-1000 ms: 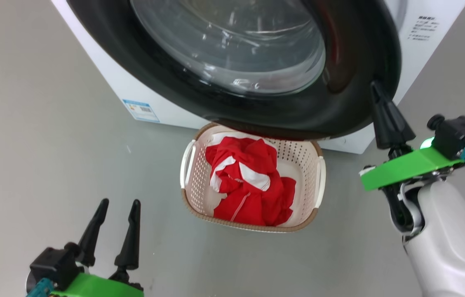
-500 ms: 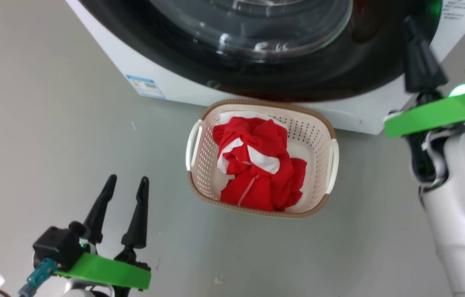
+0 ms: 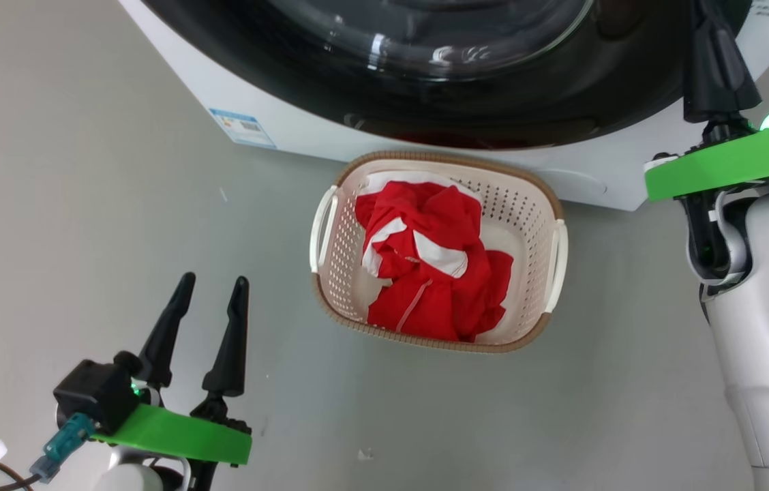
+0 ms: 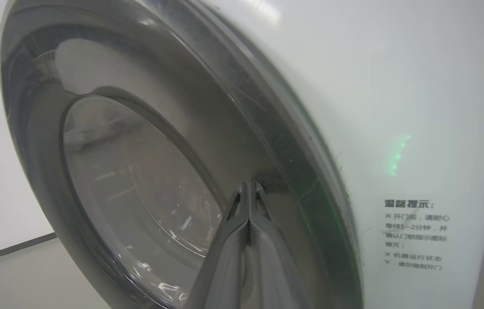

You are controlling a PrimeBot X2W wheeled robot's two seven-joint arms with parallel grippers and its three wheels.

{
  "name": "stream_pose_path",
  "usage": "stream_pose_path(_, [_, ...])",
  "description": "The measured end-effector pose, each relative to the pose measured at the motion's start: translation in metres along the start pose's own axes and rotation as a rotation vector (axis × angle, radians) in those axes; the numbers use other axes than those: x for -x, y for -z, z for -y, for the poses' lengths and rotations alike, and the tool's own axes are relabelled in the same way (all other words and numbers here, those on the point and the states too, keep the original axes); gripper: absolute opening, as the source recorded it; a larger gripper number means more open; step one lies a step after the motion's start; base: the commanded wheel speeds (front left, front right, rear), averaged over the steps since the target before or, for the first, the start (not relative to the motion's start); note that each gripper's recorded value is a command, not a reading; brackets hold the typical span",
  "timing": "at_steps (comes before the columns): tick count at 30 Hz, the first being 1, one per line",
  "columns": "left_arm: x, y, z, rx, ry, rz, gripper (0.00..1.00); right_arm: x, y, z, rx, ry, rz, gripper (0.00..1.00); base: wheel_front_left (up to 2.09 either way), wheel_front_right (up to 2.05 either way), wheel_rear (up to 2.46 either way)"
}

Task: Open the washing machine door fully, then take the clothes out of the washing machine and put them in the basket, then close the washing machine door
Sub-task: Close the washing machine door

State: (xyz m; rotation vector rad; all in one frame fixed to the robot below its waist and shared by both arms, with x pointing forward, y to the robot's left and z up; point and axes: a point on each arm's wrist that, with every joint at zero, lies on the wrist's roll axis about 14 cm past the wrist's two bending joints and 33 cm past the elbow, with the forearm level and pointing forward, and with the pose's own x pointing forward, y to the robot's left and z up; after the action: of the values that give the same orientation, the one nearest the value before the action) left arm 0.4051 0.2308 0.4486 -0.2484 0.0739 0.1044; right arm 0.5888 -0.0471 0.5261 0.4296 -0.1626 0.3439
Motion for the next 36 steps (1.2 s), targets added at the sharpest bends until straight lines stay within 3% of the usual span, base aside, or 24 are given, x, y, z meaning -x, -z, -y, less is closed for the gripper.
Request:
stream_pose_path(1, [0.000,-0.001,0.000,0.002,0.001,0.003,1.00,0.001,-0.001,-0.004,0.009,-0.013,-0.002,0.00,0.00,0.00,0.00])
stream_pose_path(3, [0.001,-0.002,0.001,0.004,0.003,0.006,1.00,0.005,-0.002,-0.010,0.025,-0.034,-0.013,0.20,0.00,0.00,0.00])
stream_pose_path(7, [0.005,-0.007,0.002,0.010,0.005,0.017,1.00,0.028,0.012,-0.016,0.042,-0.050,-0.074,0.49,0.00,0.00,0.00])
stream_pose_path(8, [0.006,-0.007,0.002,0.011,0.006,0.019,1.00,0.034,0.015,-0.015,0.045,-0.046,-0.088,0.85,0.00,0.00,0.00])
stream_pose_path(9, [0.007,-0.008,0.002,0.011,0.007,0.020,1.00,0.041,0.018,-0.014,0.047,-0.041,-0.101,1.00,0.00,0.00,0.00])
stream_pose_path(19, [0.024,-0.010,-0.004,0.007,0.001,0.020,1.00,0.099,0.026,0.001,0.058,0.028,-0.179,1.00,0.00,0.00,0.00])
stream_pose_path(36, [0.036,-0.011,0.014,-0.005,0.078,0.018,1.00,0.195,0.024,0.036,0.100,0.180,-0.265,1.00,0.00,0.00,0.00])
